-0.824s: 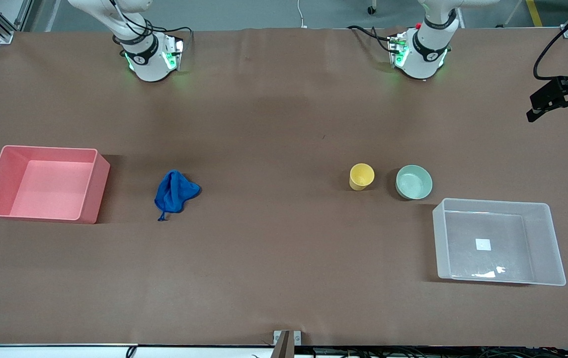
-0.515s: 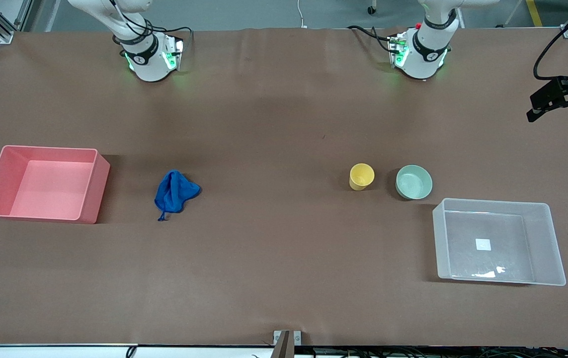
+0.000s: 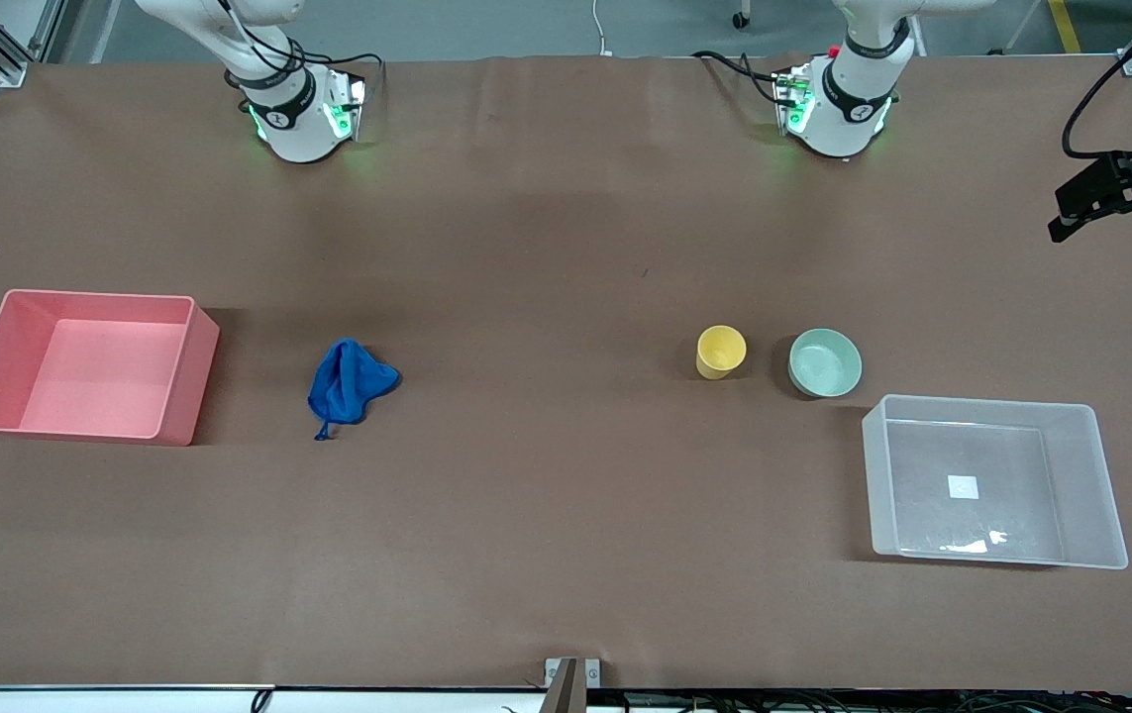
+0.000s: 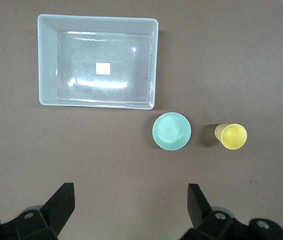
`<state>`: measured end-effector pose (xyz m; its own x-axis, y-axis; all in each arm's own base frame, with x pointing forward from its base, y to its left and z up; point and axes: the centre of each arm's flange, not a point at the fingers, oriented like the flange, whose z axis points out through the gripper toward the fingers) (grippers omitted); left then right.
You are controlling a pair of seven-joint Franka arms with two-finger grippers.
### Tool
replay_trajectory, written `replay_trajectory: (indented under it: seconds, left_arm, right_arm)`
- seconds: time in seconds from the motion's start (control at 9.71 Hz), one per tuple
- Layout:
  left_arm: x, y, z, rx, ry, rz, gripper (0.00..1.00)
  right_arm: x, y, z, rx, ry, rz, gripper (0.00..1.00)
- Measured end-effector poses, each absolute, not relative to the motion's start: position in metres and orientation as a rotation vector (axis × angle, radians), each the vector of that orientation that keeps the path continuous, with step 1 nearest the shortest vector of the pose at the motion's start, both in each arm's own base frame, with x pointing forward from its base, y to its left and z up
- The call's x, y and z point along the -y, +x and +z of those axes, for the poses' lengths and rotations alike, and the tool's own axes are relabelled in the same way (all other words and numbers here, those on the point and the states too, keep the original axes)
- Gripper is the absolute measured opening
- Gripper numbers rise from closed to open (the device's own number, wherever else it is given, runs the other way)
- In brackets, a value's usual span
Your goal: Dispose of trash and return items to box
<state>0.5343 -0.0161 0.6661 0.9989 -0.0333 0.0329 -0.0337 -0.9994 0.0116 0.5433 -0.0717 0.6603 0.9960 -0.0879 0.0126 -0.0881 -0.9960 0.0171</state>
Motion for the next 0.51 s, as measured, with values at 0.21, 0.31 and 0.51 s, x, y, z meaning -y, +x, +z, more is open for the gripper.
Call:
replay_trajectory:
  seconds: [0.21,0.31,0.51]
  left_arm:
    - [0.017,0.535,0.654,0.052,3.122,0.011,1.00]
    - [0.018,0.536,0.643,0.052,3.113,-0.001,0.99]
    - [0.018,0.537,0.604,0.046,3.108,0.014,0.99]
  right_arm:
    - [0.011,0.556,0.646,0.019,3.095,-0.020,1.00]
    - [-0.019,0.566,0.629,0.041,3.091,-0.047,1.00]
    - [-0.066,0.587,0.582,0.045,3.092,-0.082,1.00]
